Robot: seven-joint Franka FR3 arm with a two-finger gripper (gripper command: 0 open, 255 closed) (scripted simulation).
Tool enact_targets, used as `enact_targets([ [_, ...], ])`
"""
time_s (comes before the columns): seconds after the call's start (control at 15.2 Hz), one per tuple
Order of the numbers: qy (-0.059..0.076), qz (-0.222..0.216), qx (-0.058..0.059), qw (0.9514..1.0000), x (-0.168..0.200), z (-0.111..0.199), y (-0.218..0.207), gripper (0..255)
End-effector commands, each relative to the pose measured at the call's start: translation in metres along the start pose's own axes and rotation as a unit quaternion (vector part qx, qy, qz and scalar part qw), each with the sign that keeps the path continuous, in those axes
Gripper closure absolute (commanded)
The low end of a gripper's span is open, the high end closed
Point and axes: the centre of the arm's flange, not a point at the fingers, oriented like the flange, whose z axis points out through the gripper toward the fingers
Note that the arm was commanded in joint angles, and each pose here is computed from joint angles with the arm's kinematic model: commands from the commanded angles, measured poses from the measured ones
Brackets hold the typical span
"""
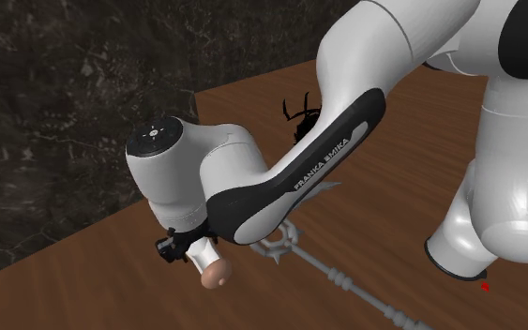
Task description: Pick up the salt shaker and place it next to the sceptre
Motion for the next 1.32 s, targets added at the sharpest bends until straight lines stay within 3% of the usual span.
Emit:
enact_targets([
  [0.0, 0.000, 0.000, 0.000, 1.0000, 0.001, -0.009, 0.001, 255],
  [1.25, 0.000, 0.000, 0.000, 1.0000, 0.017, -0.108, 0.008, 255],
])
